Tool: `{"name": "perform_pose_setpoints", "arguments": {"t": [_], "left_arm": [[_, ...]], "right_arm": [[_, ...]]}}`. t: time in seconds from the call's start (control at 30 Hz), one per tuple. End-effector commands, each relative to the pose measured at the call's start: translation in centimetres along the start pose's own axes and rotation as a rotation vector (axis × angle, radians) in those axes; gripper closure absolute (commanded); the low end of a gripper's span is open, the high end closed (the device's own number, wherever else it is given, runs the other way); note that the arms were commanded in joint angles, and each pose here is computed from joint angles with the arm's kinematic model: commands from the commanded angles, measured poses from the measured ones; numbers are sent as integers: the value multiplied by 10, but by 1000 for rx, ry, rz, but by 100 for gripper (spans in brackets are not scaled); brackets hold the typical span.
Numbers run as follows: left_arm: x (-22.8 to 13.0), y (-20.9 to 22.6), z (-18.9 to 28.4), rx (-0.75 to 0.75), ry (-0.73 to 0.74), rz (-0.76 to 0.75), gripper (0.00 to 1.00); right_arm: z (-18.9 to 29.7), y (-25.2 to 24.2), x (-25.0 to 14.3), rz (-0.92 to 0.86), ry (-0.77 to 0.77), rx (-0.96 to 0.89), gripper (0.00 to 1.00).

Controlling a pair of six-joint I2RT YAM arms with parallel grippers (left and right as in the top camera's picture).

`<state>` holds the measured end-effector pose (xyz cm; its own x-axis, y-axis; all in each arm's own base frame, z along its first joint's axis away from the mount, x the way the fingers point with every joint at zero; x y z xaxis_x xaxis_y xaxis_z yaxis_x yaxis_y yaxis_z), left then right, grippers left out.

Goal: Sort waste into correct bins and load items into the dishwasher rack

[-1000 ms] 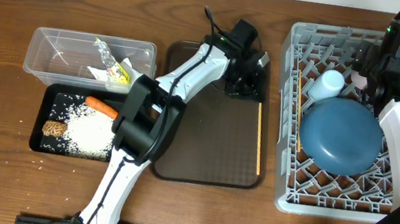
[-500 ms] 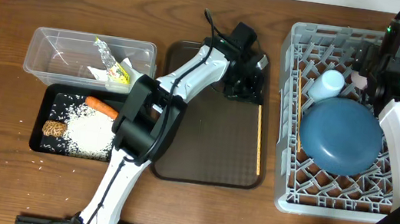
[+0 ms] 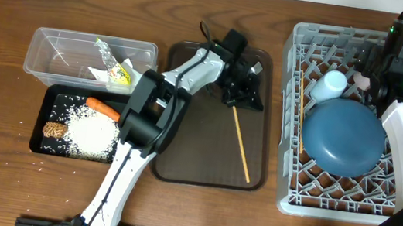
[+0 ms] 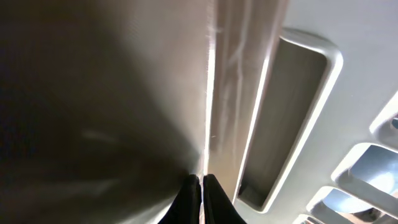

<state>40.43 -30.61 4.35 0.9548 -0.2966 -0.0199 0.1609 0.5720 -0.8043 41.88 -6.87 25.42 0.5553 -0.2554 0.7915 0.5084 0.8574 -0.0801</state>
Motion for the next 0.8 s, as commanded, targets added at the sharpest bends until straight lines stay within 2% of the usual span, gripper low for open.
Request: {"name": "perform_pose_setpoints", "arguments": {"t": [0.0, 0.23, 0.4, 0.47, 0.5, 0.63, 0.77], "left_arm": [[4, 21, 10, 73, -30, 51, 94], [24, 14, 93, 258, -236, 11, 94], [0, 0, 148, 431, -269, 76, 92], [-13, -8, 155, 479, -238, 64, 62], [-18, -13, 154, 485, -215, 53, 51], [-34, -24, 130, 509, -121, 42, 40], [-42, -22, 100, 623, -79, 71, 38]], "right_arm": [[2, -3, 3, -20, -10, -13, 1], [2, -3, 3, -20, -10, -13, 1], [2, -3, 3, -20, -9, -13, 1], [2, -3, 3, -20, -9, -13, 1], [2, -3, 3, -20, -10, -13, 1], [2, -3, 3, -20, -9, -13, 1], [2, -3, 3, -20, -9, -13, 1]]}}
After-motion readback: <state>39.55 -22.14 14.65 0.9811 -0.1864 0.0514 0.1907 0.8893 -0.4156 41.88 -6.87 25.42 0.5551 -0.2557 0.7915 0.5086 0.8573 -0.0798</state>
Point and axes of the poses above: each gripper's point midway between its finger pads, its own z axis back along the fingers, its own y axis along the line the jaws close on, x = y × z, the point moved 6 cm from there along z, back along the fingers, and after that the axes turned 11 degrees about -z, right-handed, at the moved point
